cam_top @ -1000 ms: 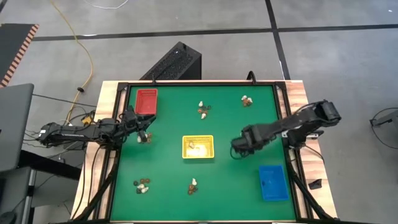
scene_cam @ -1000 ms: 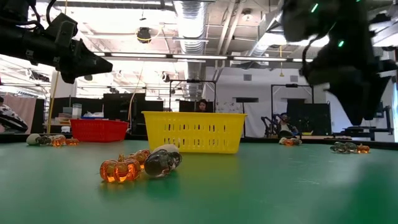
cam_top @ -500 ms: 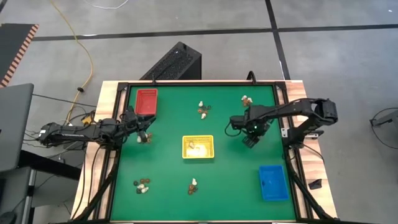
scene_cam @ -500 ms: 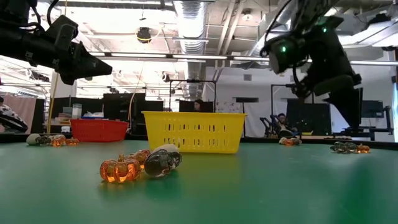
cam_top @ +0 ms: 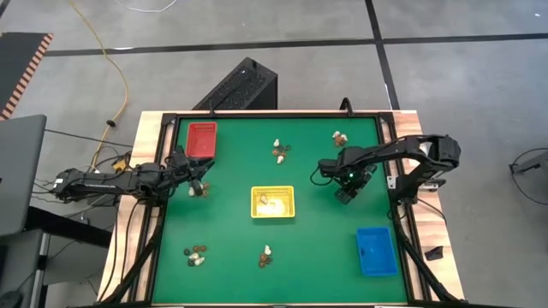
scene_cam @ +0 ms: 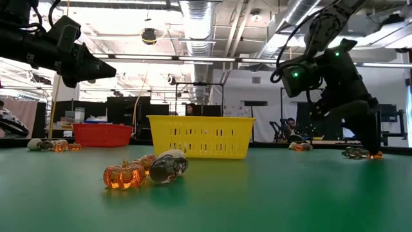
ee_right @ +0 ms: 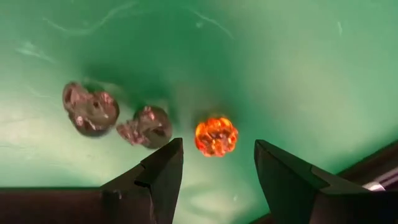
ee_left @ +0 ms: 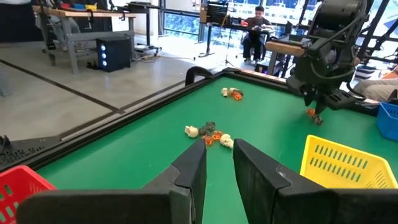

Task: Sort Halloween decoration
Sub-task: Put the orange pumpkin toy into the red bin, then put the white skull toy into the yellow bin

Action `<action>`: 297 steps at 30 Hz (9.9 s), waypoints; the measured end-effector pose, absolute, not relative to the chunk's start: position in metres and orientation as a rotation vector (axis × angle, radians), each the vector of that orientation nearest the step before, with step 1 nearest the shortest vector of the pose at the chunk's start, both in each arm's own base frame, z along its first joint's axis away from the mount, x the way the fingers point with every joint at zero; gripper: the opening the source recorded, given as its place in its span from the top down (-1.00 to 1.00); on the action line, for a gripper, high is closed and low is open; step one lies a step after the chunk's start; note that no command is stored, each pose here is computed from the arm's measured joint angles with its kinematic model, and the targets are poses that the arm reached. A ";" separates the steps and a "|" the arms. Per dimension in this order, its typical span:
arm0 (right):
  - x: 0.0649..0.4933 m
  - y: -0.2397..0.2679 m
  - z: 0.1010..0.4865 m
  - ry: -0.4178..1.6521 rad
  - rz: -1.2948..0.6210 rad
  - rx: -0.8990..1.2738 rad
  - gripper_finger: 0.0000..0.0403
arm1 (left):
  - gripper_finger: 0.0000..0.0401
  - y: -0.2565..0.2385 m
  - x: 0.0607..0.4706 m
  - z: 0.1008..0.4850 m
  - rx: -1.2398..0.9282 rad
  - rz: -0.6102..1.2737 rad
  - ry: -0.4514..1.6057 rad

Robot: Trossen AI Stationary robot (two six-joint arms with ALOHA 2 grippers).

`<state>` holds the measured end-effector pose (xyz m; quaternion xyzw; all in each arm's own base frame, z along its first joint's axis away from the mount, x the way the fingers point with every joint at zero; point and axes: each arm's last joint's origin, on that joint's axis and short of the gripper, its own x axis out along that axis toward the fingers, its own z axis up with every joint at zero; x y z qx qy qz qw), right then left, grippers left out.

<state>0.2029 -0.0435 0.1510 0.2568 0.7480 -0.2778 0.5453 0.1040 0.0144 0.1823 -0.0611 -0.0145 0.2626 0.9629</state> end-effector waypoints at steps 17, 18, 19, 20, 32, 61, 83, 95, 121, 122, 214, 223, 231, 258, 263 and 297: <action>0.203 -0.061 0.138 1.802 -0.618 0.667 0.27 | 0.65 0.014 0.104 0.182 -0.119 0.532 -0.028; 0.203 -0.061 0.139 1.792 -0.614 0.669 0.31 | 0.65 0.014 0.104 0.182 -0.118 0.532 -0.027; 0.203 -0.060 0.142 1.781 -0.613 0.668 0.35 | 0.65 0.014 0.104 0.182 -0.117 0.532 -0.027; 0.202 -0.060 0.144 1.770 -0.609 0.664 0.38 | 0.65 0.014 0.104 0.182 -0.117 0.531 -0.027; 0.222 -0.053 0.199 1.348 -0.525 0.636 0.45 | 0.65 0.015 0.104 0.182 -0.116 0.536 -0.027; 0.560 -0.138 0.220 0.314 -0.140 0.271 0.55 | 0.65 0.015 0.104 0.183 -0.041 0.540 -0.008; 0.570 -0.171 0.183 0.233 -0.166 0.311 -0.13 | 0.65 0.015 0.103 0.183 0.023 0.573 0.005; 0.490 -0.148 0.304 0.674 -0.129 0.219 -0.12 | 0.65 0.011 0.105 0.174 -0.040 0.416 0.083; 0.283 0.057 0.291 0.525 -0.327 -0.006 -0.08 | 0.60 0.014 0.125 0.165 -0.420 0.637 0.735; 0.278 0.058 0.289 0.510 -0.317 -0.008 -0.08 | 0.58 0.015 0.127 0.167 -0.435 0.625 0.750; 0.258 0.059 0.296 0.465 -0.253 -0.130 -0.08 | -0.02 0.153 0.143 0.237 -0.429 0.946 1.047; 0.258 0.061 0.295 0.466 -0.247 -0.127 -0.08 | -0.03 0.076 0.158 0.244 -0.569 0.418 1.103; 0.258 0.061 0.296 0.460 -0.253 -0.100 -0.08 | -0.04 0.003 0.172 0.218 -0.313 0.213 1.249; 0.258 0.061 0.296 0.454 -0.252 -0.095 -0.08 | -0.04 -0.202 0.155 0.158 -0.077 -0.333 1.118; 0.258 0.061 0.296 0.454 -0.252 -0.095 -0.08 | -0.04 -0.203 0.156 0.147 -0.032 -0.337 1.163; 0.258 0.061 0.296 0.455 -0.252 -0.097 -0.08 | 0.66 -0.206 0.165 0.162 0.002 -0.385 1.124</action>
